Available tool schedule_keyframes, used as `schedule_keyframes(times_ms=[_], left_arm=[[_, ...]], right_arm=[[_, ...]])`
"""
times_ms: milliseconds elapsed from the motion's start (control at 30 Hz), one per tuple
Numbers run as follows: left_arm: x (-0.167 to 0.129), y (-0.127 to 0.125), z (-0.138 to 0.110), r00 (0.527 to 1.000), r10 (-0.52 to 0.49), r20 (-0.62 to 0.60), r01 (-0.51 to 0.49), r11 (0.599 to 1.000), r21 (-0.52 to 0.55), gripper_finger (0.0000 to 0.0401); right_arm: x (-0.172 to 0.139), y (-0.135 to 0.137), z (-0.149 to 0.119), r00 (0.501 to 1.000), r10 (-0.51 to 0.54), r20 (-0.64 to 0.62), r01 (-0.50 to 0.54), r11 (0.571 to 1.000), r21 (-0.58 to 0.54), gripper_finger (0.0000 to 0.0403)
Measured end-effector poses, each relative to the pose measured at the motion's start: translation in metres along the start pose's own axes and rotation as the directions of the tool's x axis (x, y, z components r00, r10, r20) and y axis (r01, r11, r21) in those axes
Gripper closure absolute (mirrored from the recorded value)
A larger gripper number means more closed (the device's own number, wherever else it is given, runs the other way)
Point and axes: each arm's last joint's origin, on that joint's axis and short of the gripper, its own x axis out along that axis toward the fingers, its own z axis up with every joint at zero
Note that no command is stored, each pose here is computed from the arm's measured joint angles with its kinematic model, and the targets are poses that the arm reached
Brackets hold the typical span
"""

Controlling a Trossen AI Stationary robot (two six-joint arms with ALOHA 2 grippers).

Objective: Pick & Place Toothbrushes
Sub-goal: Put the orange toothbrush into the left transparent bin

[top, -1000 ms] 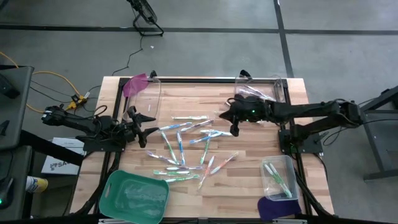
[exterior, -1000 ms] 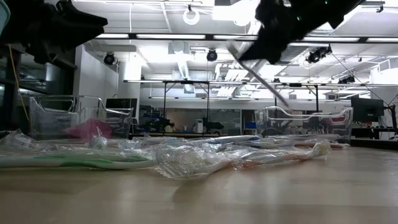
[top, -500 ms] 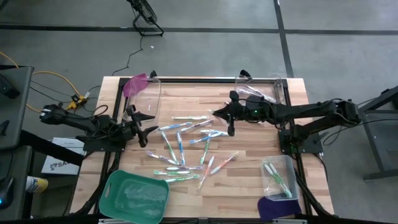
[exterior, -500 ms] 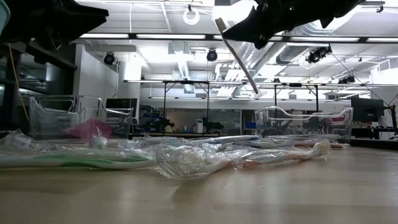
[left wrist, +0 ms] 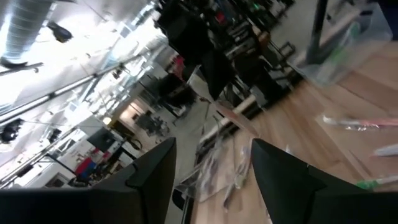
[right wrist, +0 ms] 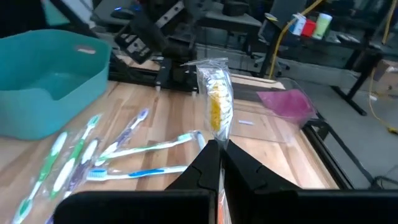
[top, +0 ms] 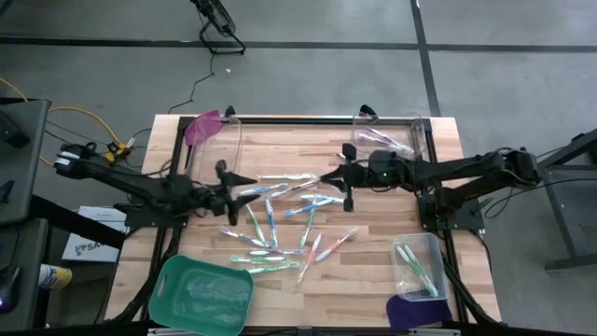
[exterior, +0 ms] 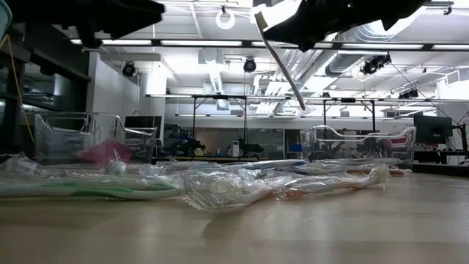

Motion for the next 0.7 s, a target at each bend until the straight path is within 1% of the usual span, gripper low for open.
schedule_keyframes(times_ms=[100,167,300,400,533,600,700], left_arm=[[0.021,-0.004,0.007,0.999,-0.013,-0.051,0.015,0.999,0.040,0.0198],[0.033,-0.006,0.011,0.996,0.000,-0.086,0.005,0.998,0.057,0.0198],[0.051,-0.009,0.018,0.993,0.009,-0.117,-0.002,0.998,0.065,0.0198],[0.062,-0.012,0.023,0.993,0.002,-0.117,0.004,0.999,0.048,0.0198],[0.071,-0.014,0.025,0.995,-0.025,-0.095,0.026,1.000,0.002,0.0198],[0.077,-0.010,0.023,0.997,-0.057,-0.042,0.054,0.997,-0.059,0.0198],[0.084,0.000,0.016,0.993,-0.117,0.035,0.121,0.978,-0.168,0.0198]], right_arm=[[0.000,0.008,-0.002,1.000,-0.025,-0.008,0.025,0.999,-0.020,0.0399],[-0.001,0.012,-0.001,0.999,-0.038,0.013,0.038,0.999,-0.028,0.0399],[-0.002,0.022,0.006,0.991,0.001,0.130,0.005,0.999,-0.042,0.0399],[-0.003,0.031,0.008,0.979,0.031,0.201,-0.015,0.996,-0.084,0.0399],[-0.003,0.039,0.010,0.969,0.053,0.241,-0.021,0.991,-0.133,0.0399],[-0.002,0.042,0.010,0.965,0.079,0.250,-0.040,0.986,-0.159,0.0399],[0.004,0.046,0.008,0.950,0.135,0.281,-0.078,0.976,-0.204,0.0399]])
